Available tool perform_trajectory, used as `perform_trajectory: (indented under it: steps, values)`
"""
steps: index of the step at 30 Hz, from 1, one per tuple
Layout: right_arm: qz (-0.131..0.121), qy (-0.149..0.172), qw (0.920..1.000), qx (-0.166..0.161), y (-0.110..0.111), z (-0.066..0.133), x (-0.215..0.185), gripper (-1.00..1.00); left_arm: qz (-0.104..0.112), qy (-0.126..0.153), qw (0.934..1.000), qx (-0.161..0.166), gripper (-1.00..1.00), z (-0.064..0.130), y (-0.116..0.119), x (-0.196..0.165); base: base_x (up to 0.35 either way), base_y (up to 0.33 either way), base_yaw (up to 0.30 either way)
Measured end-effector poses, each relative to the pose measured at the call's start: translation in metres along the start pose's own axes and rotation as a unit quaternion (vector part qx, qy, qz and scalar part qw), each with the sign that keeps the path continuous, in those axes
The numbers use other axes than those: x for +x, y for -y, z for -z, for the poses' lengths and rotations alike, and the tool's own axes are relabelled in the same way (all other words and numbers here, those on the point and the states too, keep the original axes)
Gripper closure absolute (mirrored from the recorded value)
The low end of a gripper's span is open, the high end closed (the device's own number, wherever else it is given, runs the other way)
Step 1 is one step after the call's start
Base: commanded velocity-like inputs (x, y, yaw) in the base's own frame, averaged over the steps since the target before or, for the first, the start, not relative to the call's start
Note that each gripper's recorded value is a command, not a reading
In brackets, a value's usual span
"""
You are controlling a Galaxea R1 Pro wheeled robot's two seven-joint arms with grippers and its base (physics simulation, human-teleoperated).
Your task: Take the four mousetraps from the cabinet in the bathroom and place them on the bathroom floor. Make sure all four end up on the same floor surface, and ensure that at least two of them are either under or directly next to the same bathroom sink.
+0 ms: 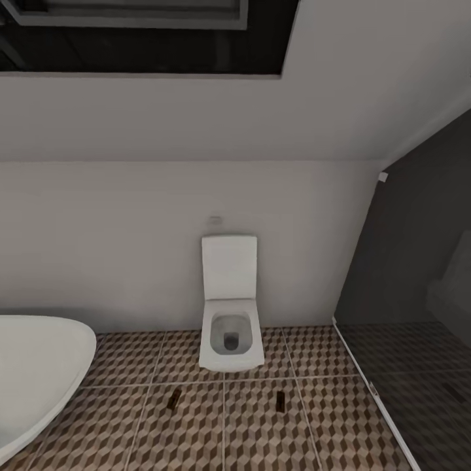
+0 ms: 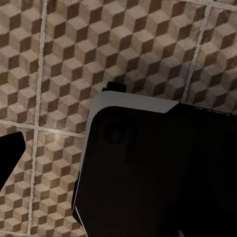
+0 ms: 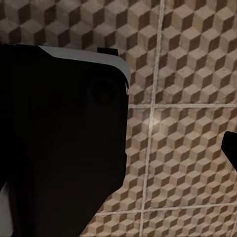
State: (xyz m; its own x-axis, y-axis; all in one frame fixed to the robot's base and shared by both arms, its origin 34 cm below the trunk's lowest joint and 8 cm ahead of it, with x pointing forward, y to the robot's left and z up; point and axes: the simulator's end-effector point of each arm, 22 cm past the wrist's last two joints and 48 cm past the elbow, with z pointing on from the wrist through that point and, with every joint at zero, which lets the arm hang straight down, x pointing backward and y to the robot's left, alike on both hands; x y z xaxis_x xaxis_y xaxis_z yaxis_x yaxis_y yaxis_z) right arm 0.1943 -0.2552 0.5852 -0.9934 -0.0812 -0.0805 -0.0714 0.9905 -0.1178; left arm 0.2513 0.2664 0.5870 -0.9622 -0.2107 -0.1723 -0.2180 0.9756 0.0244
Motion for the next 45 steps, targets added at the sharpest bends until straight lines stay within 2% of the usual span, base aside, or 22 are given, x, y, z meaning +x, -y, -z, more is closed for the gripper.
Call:
perform_trajectory:
  steps: [45]
  values:
    - [-0.004,0.035,0.9994,0.002,0.002,0.003,-0.027,-1.0,0.002,0.034,0.9994,0.007,-1.0,0.005,0.006,-0.028,0.0,0.0,0.0]
